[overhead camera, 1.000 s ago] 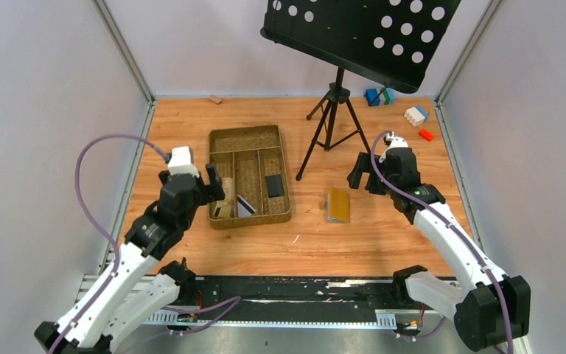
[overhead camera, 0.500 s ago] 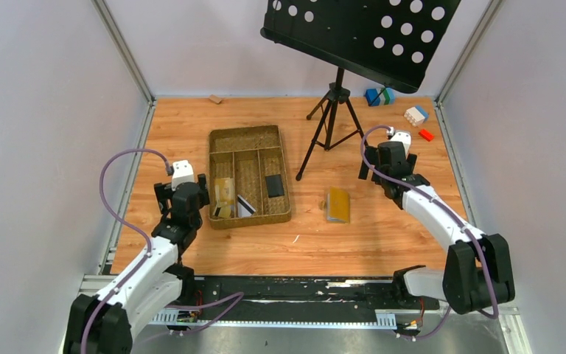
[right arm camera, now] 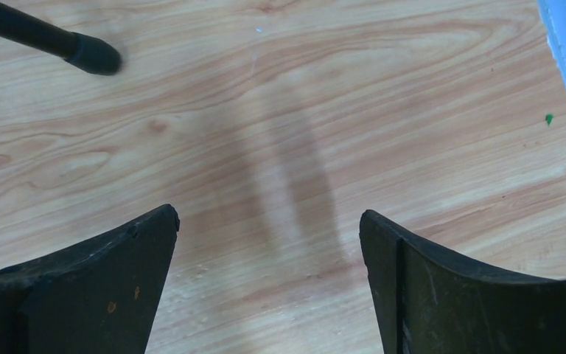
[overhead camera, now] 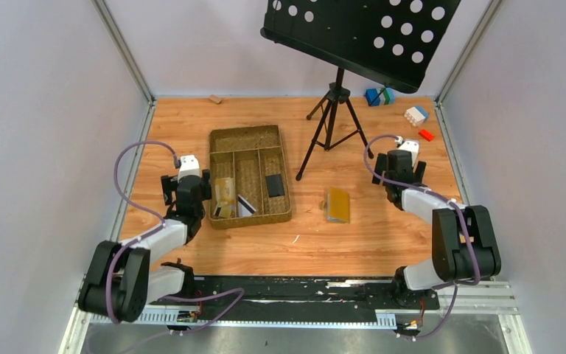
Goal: Take the credit cards out of the card holder
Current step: Reset both arms
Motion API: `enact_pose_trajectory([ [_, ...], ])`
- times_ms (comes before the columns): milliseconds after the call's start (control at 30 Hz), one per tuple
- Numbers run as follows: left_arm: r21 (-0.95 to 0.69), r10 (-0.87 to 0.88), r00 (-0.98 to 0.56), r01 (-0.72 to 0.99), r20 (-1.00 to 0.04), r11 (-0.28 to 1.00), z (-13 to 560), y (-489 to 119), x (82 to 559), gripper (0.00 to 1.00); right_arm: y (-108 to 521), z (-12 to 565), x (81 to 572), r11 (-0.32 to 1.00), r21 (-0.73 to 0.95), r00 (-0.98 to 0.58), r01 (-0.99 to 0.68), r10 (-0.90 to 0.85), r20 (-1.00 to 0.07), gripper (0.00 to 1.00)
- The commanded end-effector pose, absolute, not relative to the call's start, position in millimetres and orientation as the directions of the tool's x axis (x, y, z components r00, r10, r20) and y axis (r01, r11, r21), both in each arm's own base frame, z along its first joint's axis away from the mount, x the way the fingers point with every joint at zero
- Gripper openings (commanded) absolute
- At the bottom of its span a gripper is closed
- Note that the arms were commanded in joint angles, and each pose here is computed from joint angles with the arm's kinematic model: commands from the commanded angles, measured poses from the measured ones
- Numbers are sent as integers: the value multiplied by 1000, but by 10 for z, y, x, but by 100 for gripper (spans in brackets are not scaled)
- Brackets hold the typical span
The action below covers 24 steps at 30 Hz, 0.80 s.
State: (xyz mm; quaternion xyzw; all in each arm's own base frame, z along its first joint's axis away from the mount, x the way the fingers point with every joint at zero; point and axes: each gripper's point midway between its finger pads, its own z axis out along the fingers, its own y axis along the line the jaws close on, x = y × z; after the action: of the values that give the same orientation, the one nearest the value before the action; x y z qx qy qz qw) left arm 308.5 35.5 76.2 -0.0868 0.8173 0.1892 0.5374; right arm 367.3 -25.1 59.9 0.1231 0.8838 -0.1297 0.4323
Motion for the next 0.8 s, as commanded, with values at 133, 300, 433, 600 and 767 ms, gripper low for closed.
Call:
enact_pose_trajectory([
  [133, 223, 124, -320, -291, -939, 931, 1053, 285, 3648, 100, -138, 834, 3879, 989, -7, -400, 146, 53, -915, 95],
  [300, 199, 122, -326, -215, -937, 956, 982, 198, 3837, 100, -202, 926, 3917, 992, -47, -341, 117, -4, -940, 96],
  [433, 199, 129, -316, -201, -940, 959, 978, 178, 3839, 100, -175, 991, 3934, 997, -52, -243, 61, -36, -969, 96],
  [600, 193, 126, -298, -207, -946, 959, 995, 187, 3801, 100, -187, 1018, 3715, 997, -42, -162, 68, -31, -986, 98],
  [767, 212, 159, -249, -200, -955, 957, 1041, 119, 3733, 100, -125, 992, 3696, 996, -74, -146, 56, -65, -987, 99],
])
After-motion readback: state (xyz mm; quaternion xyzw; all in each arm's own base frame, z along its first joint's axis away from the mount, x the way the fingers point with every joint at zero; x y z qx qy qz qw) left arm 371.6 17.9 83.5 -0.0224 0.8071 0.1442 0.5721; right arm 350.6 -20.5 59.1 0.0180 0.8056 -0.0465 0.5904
